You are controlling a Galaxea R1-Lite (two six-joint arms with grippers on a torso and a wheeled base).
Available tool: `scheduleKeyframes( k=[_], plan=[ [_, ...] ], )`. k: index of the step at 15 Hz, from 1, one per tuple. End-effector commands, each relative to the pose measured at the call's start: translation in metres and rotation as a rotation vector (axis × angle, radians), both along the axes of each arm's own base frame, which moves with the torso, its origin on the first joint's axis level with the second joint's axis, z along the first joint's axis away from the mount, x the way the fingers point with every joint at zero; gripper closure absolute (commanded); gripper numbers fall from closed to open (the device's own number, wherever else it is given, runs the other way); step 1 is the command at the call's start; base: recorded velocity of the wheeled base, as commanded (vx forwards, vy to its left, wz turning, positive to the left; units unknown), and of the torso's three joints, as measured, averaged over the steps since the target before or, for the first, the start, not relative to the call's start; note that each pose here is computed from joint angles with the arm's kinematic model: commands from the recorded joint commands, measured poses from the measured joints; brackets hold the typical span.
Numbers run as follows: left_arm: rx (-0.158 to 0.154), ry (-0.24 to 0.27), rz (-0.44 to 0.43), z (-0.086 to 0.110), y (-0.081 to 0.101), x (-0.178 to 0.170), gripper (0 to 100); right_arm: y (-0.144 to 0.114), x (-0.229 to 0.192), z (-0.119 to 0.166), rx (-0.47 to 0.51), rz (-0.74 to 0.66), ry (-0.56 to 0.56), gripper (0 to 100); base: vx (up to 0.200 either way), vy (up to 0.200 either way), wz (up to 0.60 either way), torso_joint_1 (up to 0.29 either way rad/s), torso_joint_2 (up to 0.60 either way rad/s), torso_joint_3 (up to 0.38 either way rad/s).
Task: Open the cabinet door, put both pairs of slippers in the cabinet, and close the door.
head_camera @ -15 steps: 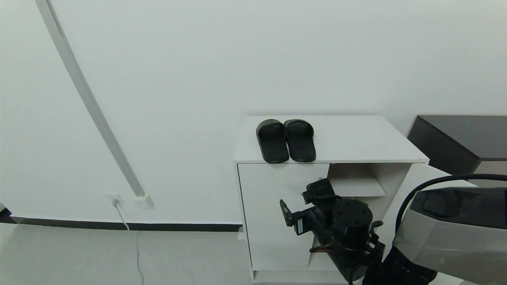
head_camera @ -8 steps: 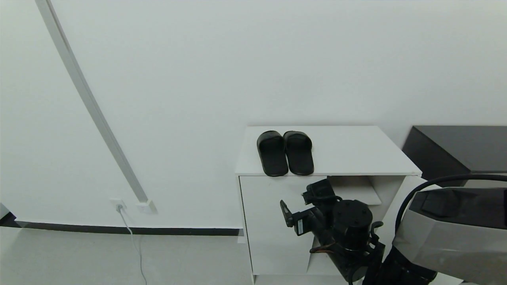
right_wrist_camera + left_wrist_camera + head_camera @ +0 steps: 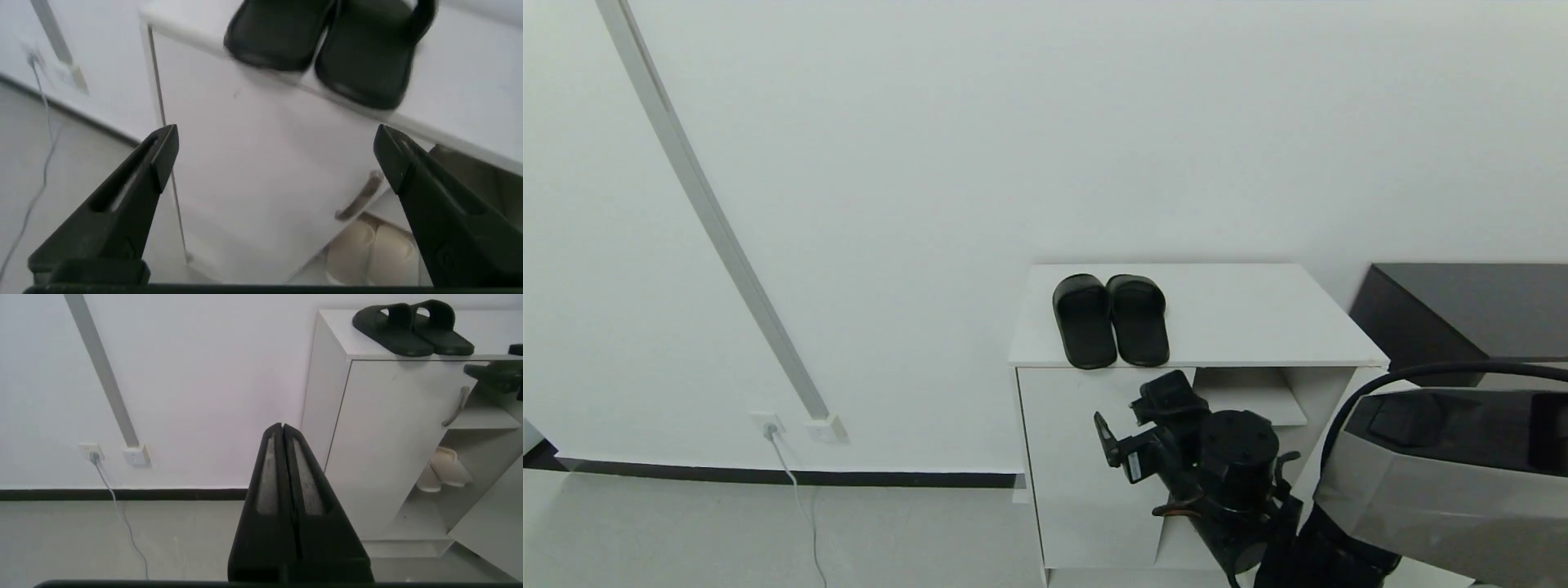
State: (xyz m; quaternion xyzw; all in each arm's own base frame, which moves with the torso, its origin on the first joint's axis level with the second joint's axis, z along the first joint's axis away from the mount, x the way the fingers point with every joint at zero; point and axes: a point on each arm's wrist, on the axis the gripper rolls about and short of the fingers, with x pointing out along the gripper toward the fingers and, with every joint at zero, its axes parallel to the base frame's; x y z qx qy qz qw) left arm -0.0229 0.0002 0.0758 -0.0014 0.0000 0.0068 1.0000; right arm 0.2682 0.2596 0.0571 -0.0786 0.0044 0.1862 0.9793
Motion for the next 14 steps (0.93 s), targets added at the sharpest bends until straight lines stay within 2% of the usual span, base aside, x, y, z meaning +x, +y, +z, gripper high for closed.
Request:
scheduleKeyframes(
  k=[1,3,5,7,10,14],
  plan=[
    [0.001,0.002,0.0,0.0,0.0,0.0,100,0.004,0.012,0.025,0.028,-0.015,-0.001,0,0.0,0.0,0.0,0.0,0.0,0.0],
    [0.02,0.002,-0.006,0.0,0.0,0.0,100,0.008,0.024,0.051,0.08,-0.041,0.031,0,0.0,0.0,0.0,0.0,0.0,0.0],
    [0.018,0.002,-0.012,0.0,0.0,0.0,100,0.011,0.029,0.082,0.115,-0.15,0.11,0,0.0,0.0,0.0,0.0,0.0,0.0],
    [0.018,0.002,-0.012,0.0,0.0,0.0,100,0.015,0.027,0.099,0.164,-0.196,0.176,0,0.0,0.0,0.0,0.0,0.0,0.0],
    [0.012,0.003,-0.012,0.0,0.0,0.0,100,0.015,0.021,0.109,0.189,-0.204,0.25,0,0.0,0.0,0.0,0.0,0.0,0.0],
    [0.013,0.003,-0.018,0.0,0.0,0.0,100,0.018,0.019,0.106,0.187,-0.198,0.258,0,0.0,0.0,0.0,0.0,0.0,0.0]
  ],
)
